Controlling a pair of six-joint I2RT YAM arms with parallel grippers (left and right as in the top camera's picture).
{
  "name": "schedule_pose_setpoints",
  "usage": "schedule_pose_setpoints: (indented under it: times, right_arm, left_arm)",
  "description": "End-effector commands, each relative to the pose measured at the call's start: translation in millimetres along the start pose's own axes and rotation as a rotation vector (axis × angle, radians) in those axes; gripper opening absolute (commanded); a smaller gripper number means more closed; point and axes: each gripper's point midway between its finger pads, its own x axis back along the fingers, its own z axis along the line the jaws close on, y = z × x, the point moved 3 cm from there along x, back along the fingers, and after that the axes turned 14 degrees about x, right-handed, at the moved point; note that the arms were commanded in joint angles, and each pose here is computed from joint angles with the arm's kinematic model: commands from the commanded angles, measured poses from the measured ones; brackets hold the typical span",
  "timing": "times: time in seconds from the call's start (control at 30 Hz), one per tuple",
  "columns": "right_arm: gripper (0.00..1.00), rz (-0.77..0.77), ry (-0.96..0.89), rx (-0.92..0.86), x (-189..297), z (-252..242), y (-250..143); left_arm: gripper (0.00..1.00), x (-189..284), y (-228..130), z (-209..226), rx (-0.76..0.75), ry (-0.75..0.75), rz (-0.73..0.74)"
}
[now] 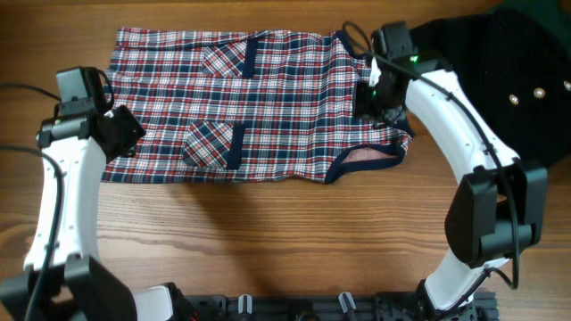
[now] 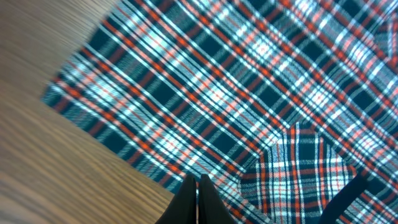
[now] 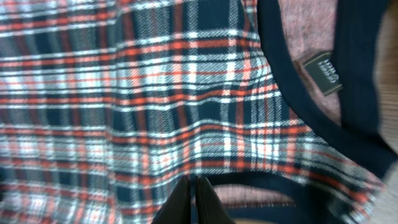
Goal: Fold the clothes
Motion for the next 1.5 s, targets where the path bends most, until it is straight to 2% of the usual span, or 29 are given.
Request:
schedule_pose_setpoints:
  times: [0.0, 0.3, 0.47, 0.63, 0.7, 0.77, 0.93, 1.2, 1.3, 1.47]
  right_arm:
    - [0.04, 0.007, -0.026, -0.022, -18, -6, -11]
    - [0.04, -0.012, -0.065, -0.011, -22, -12, -9]
    - [0.04, -0.005, -0.066, 0.006, -22, -12, -10]
    - [0.04, -0.004, -0.066, 0.006, -22, -12, -11]
    - [0.04, 0.0, -0.066, 0.005, -22, -12, -11]
    - [0.04, 0.009, -0.067, 0.003, -22, -12, -13]
    - [0.04, 0.011, -0.066, 0.001, -22, -12, -14]
    - [0.04, 0.04, -0.061, -0.027, -21, -11, -20]
    - [0.04, 0.081, -0.045, -0.059, -21, -9, -29]
    - [0.04, 0.166, -0.001, -0.09, -23, -2, -49]
  left_arm:
    - [0.04, -27, -10, -2, -0.052, 0.003, 0.085]
    - [0.04, -76, -25, 9, -0.082, 0.084, 0.179]
    - [0.04, -87, -28, 11, -0.081, 0.096, 0.196]
    - [0.04, -99, -34, 16, 0.1, 0.144, 0.217]
    - [0.04, -110, -40, 28, 0.165, 0.219, 0.213]
    - [0.04, -118, -42, 40, 0.183, 0.276, 0.202]
    - [0.04, -122, -37, 53, 0.222, 0.293, 0.203]
    - [0.04, -124, -28, 123, 0.435, 0.373, 0.227]
    - [0.04, -123, -23, 135, 0.471, 0.377, 0.22]
    - [0.04, -124, -24, 129, 0.446, 0.368, 0.222]
